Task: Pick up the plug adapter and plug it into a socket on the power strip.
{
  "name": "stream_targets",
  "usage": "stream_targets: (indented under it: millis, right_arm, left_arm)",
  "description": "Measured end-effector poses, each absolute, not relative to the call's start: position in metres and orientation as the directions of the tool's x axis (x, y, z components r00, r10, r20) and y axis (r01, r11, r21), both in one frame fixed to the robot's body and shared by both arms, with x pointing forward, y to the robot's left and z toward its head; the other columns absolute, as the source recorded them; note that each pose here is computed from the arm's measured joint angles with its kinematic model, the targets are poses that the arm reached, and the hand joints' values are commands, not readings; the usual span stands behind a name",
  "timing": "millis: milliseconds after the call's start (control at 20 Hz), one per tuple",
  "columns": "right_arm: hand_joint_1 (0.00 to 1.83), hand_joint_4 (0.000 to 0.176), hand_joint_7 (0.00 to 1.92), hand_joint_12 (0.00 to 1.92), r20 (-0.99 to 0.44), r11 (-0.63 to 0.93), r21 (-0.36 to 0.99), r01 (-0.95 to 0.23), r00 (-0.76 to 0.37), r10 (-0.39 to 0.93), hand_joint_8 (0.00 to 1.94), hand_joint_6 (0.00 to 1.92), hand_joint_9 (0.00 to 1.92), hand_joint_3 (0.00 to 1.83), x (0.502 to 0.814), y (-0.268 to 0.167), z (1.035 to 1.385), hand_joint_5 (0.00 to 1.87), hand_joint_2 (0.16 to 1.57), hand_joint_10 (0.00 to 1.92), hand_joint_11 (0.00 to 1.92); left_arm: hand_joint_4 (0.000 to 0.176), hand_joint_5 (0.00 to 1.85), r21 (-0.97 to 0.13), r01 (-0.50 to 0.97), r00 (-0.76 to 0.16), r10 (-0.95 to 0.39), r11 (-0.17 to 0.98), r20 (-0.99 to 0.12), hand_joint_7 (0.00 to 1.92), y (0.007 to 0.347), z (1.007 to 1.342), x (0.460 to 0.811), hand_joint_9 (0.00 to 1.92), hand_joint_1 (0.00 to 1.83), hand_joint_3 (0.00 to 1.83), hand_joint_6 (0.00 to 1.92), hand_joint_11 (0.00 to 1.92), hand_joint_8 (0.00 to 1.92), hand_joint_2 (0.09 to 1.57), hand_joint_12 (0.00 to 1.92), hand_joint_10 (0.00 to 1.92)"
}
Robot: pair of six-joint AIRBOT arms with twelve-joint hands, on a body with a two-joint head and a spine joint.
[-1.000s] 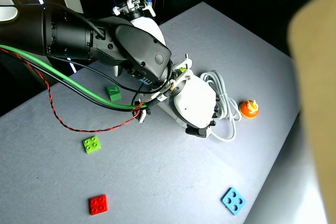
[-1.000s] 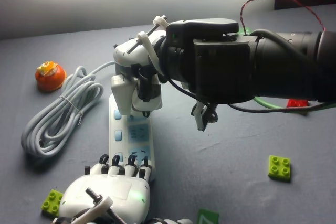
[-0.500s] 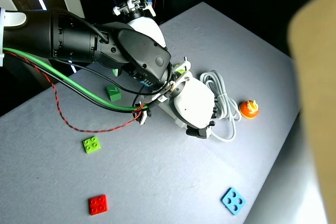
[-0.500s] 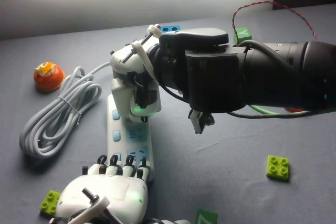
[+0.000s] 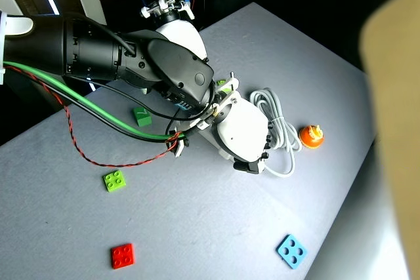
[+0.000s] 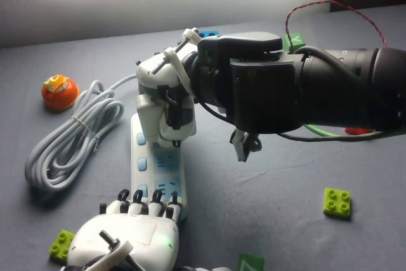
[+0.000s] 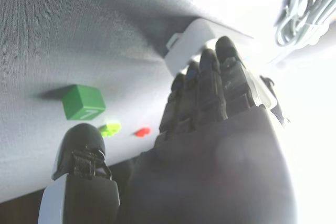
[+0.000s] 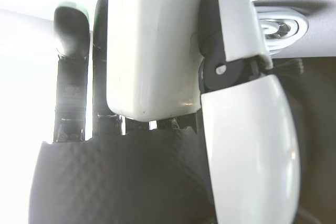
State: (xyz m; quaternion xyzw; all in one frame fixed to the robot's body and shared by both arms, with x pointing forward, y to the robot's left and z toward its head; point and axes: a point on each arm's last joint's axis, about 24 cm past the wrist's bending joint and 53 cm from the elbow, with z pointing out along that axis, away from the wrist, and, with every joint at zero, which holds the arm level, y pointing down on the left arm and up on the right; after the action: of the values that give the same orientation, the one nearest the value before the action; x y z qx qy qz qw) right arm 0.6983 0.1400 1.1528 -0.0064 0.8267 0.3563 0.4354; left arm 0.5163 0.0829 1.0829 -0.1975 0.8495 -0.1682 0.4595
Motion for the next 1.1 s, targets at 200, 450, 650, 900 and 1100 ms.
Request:
stream_targets:
  millis: [200,450,650,900,1100]
  right_arm:
    - [1.21,0.0,0.89,1.67,-0.724,0.746,0.584,-0.32,-0.62,0.301,1.32,1.08,0.75,0.0,0.699,0.139,1.153,0.82,1.19,1.27,0.63]
    - [1.06,0.0,0.62,1.67,-0.717,0.741,0.593,-0.315,-0.626,0.307,0.8,0.69,0.49,0.0,0.699,0.138,1.153,0.53,1.19,1.07,0.42]
    - [1.0,0.0,0.67,1.47,-0.716,0.731,0.599,-0.328,-0.628,0.304,0.02,0.02,0.54,0.0,0.697,0.141,1.156,0.58,1.1,0.4,0.29]
    - [0.88,0.0,0.4,1.17,-0.704,0.726,0.609,-0.318,-0.638,0.311,0.0,0.0,0.46,0.0,0.696,0.142,1.155,0.36,1.1,0.02,0.05]
    - [0.78,0.0,0.24,0.85,-0.706,0.727,0.609,-0.316,-0.633,0.317,0.0,0.0,0.27,0.0,0.698,0.138,1.159,0.22,1.06,0.0,0.0]
  left_arm:
    - [0.0,0.04,-0.467,-0.181,-0.502,-0.49,0.865,-0.712,0.05,0.083,1.083,0.515,0.04,0.03,0.0,0.0,0.0,0.0,1.22,0.24,0.0]
    - [0.0,0.06,-0.473,-0.187,-0.499,-0.498,0.861,-0.709,0.08,0.083,1.085,0.517,0.07,0.06,0.0,0.0,0.0,0.0,1.21,0.3,0.0]
    - [0.0,0.05,-0.476,-0.188,-0.497,-0.501,0.859,-0.708,0.07,0.084,1.087,0.518,0.06,0.03,0.0,0.0,0.0,0.0,1.22,0.29,0.0]
    - [0.0,0.06,-0.476,-0.19,-0.486,-0.503,0.859,-0.715,0.06,0.086,1.092,0.522,0.05,0.04,0.0,0.0,0.0,0.0,1.22,0.24,0.0]
    - [0.0,0.03,-0.47,-0.182,-0.476,-0.496,0.864,-0.726,0.04,0.088,1.098,0.525,0.02,0.02,0.0,0.0,0.0,0.0,1.22,0.19,0.0]
